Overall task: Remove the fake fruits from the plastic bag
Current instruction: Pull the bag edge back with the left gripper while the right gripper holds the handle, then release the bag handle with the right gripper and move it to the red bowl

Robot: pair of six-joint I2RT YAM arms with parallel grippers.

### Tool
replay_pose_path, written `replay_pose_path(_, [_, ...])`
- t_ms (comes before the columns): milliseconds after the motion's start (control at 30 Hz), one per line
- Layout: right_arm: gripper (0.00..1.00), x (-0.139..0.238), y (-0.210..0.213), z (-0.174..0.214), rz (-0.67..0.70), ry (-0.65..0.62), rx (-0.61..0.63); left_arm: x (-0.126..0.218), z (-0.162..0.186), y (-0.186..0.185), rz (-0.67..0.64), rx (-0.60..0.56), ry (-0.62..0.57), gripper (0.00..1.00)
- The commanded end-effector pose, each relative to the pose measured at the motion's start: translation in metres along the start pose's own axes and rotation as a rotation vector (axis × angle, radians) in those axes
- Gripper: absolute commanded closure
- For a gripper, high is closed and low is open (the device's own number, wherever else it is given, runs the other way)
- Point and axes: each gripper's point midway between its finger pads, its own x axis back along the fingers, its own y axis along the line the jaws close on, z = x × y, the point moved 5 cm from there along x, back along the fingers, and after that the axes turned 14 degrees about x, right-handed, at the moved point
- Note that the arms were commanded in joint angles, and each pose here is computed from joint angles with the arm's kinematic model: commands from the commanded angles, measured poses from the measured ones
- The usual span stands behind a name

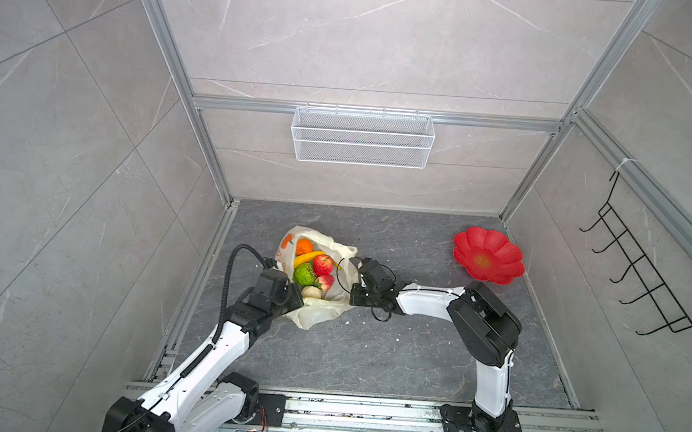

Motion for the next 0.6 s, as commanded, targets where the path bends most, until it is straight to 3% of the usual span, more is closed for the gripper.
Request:
replay_pose_path(0, [0.94,0.007,-0.009,0.01,0.022,-0.004,-0.033,-0.001,0.01,0.006,-0.013,0.024,-0.006,1.0])
replay_pose_path(133, [0.58,0.021,-0.006,0.005,0.022,-0.024,-0.024,-0.002,0.016,0.023,-0.049,0.036,-0.022,1.0])
replay_pose_path(233, [0.43,0.046,-0.001,-0.008,0.02,-0.066,0.002,-0.004,0.019,0.029,-0.067,0.028,-0.02,1.0])
replay_pose_path(567, [0.38,0.12,-0.006,-0.02,0.111,-0.119,0.094,-0.018,0.014,0.018,-0.032,0.042,-0.021,1.0])
